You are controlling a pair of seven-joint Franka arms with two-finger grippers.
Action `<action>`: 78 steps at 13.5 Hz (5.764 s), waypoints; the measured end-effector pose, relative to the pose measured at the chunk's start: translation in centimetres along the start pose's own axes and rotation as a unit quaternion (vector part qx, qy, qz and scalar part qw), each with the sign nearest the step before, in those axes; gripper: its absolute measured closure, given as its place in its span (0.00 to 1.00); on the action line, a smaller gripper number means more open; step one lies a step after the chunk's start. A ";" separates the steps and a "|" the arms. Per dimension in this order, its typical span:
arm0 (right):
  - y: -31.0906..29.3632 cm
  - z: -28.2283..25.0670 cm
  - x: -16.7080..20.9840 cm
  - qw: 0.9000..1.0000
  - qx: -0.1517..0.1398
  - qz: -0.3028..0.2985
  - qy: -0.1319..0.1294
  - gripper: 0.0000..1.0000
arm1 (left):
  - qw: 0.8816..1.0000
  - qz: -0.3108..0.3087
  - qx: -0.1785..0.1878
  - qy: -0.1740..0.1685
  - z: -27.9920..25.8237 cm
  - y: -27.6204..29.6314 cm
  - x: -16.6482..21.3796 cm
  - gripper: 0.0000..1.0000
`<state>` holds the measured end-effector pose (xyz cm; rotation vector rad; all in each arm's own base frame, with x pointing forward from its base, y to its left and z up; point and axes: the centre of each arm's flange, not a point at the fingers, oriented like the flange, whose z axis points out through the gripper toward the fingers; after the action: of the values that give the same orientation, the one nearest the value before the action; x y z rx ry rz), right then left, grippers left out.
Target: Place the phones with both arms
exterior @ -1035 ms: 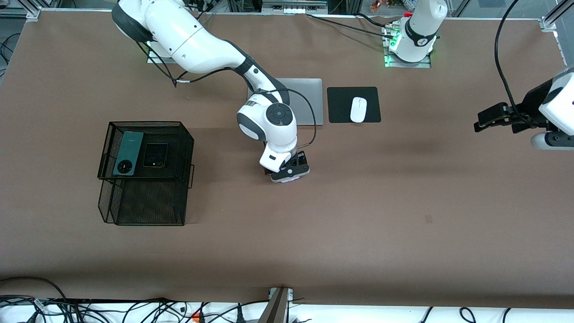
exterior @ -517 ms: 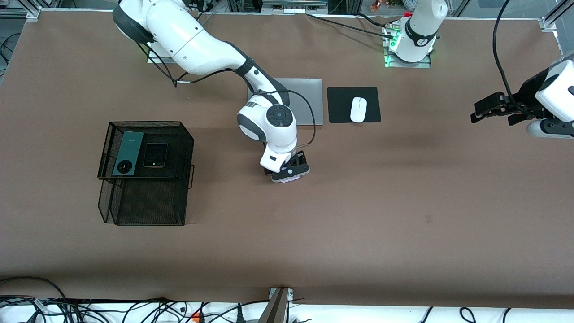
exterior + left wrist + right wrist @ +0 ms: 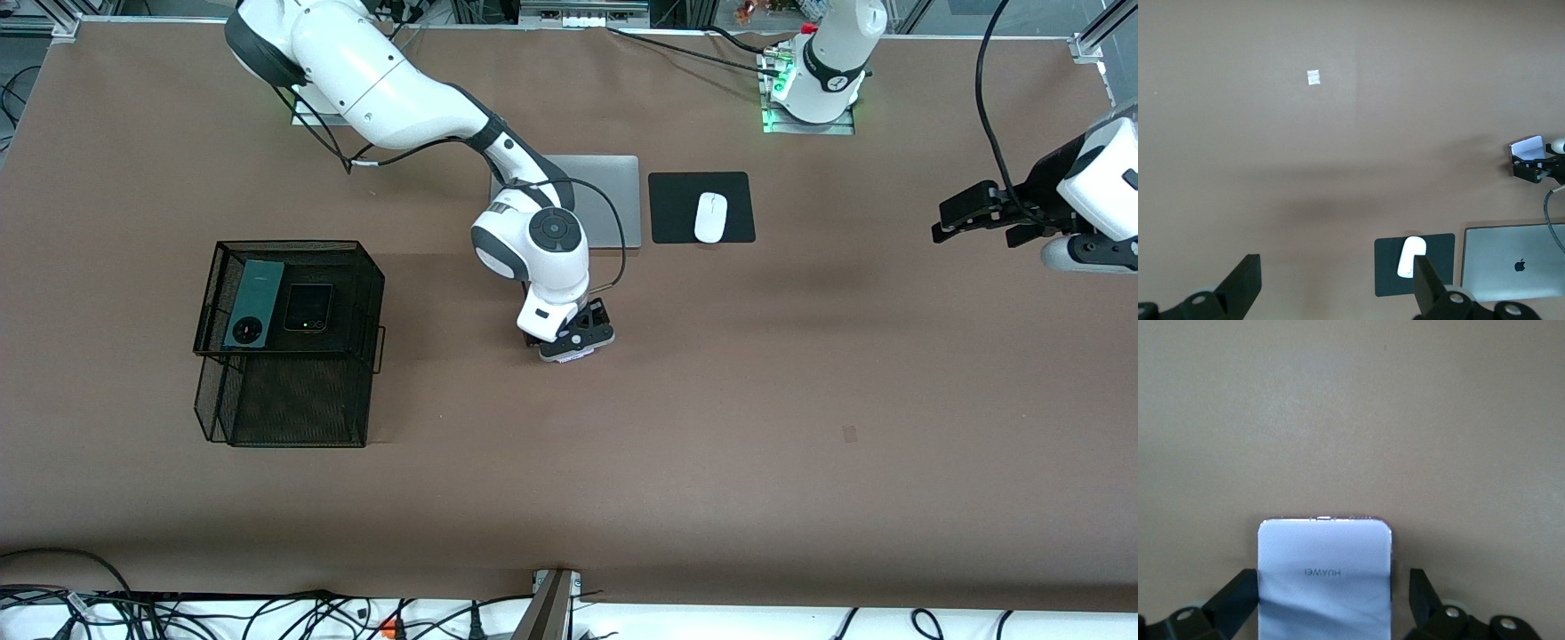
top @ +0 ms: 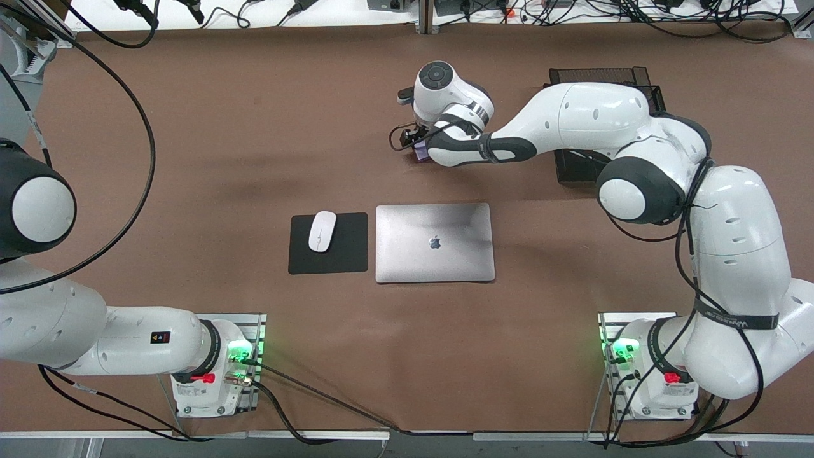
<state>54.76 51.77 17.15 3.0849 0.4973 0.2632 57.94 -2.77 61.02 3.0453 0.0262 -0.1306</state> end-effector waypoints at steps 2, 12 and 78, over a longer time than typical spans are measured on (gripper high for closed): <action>-0.1 0.9 -0.4 1.000 -0.002 -0.004 -0.003 0.00 | 1.000 -0.005 0.009 -0.001 0.0 -1.0 0.0 0.00; -0.1 0.2 0.1 1.000 -0.005 -0.012 0.011 0.15 | 1.000 -0.002 0.031 0.001 -0.2 -1.6 0.0 0.00; 48.7 -34.0 -5.0 0.966 -0.004 0.228 -0.119 0.00 | 0.999 -0.007 0.031 -0.002 -0.3 -2.2 -0.2 0.00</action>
<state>59.57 3.21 51.43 3.1194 -0.2235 -0.1092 57.70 -0.57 61.14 3.1076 0.0425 -0.1411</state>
